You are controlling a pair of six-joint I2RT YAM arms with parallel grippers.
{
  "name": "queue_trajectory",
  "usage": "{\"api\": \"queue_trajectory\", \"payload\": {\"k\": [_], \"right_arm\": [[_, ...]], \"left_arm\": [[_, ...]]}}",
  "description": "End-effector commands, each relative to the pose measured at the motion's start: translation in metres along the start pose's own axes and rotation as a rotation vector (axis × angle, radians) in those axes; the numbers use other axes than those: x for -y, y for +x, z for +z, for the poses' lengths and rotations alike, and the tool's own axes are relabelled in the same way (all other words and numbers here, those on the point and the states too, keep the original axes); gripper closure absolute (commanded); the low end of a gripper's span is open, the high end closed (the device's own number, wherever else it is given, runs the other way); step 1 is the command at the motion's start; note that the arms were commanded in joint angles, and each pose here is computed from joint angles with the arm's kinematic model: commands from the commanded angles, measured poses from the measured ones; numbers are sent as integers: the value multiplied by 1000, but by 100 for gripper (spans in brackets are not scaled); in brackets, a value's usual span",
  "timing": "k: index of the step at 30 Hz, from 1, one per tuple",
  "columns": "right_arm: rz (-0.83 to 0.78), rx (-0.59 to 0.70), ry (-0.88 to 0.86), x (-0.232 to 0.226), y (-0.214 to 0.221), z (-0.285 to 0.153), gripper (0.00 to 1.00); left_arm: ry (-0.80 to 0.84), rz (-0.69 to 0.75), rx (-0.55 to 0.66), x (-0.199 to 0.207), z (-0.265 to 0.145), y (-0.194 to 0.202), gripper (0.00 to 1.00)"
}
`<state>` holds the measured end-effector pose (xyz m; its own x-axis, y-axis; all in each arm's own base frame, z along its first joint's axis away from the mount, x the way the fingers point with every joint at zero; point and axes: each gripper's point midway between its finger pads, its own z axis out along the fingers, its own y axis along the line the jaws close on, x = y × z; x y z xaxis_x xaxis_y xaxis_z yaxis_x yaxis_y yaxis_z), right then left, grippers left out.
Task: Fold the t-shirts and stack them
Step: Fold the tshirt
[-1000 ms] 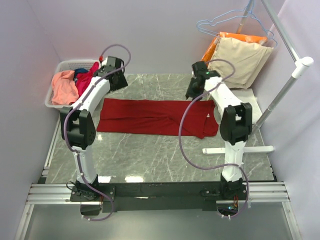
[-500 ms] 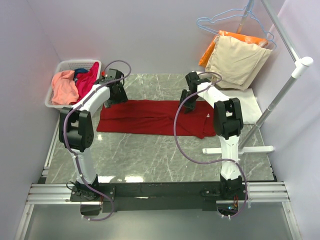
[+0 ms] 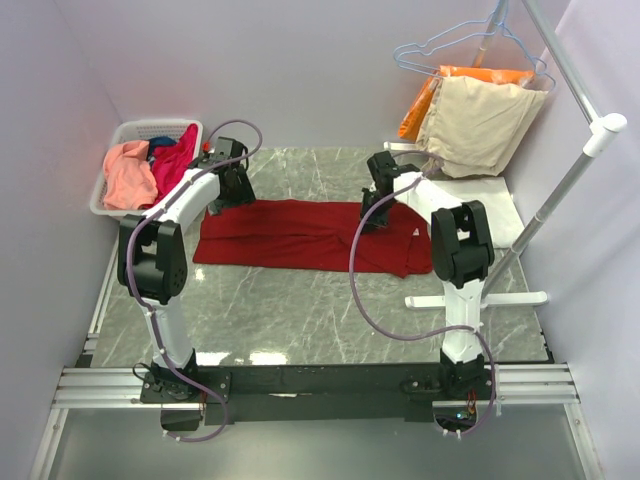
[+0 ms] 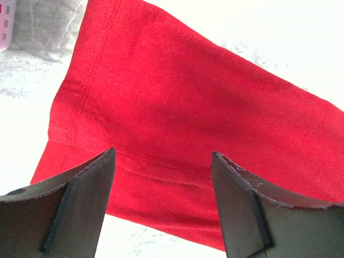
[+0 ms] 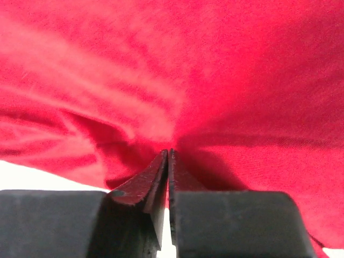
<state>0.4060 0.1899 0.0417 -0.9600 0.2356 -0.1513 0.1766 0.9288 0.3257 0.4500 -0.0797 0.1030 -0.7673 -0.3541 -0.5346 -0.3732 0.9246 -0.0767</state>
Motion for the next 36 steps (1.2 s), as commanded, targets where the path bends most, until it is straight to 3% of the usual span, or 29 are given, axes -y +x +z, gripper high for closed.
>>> {"api": "queue_trajectory", "payload": {"k": [1, 7, 20, 22, 23, 26, 30, 36], "right_arm": [[-48, 51, -63, -21, -1, -39, 94], [-86, 13, -105, -33, 24, -50, 97], [-181, -203, -230, -48, 119, -46, 94], [-197, -242, -241, -51, 129, -40, 89], [-207, -251, -250, -54, 132, -39, 80], [-200, -232, -256, -59, 131, -38, 71], [-200, -123, -201, -57, 113, -50, 68], [-99, 75, 99, -10, 62, -57, 67]], "left_arm": [[5, -12, 37, 0, -8, -10, 23], [-9, -19, 30, -2, -5, -8, 24], [-36, -27, 16, -4, 6, -3, 24], [-39, -27, 11, -4, 7, -2, 24], [-41, -26, 9, -4, 8, -2, 24], [-45, -24, 8, -5, 8, -1, 24], [-57, -18, 11, -7, 9, 0, 24], [-60, 41, -4, -4, 15, 11, 23]]}}
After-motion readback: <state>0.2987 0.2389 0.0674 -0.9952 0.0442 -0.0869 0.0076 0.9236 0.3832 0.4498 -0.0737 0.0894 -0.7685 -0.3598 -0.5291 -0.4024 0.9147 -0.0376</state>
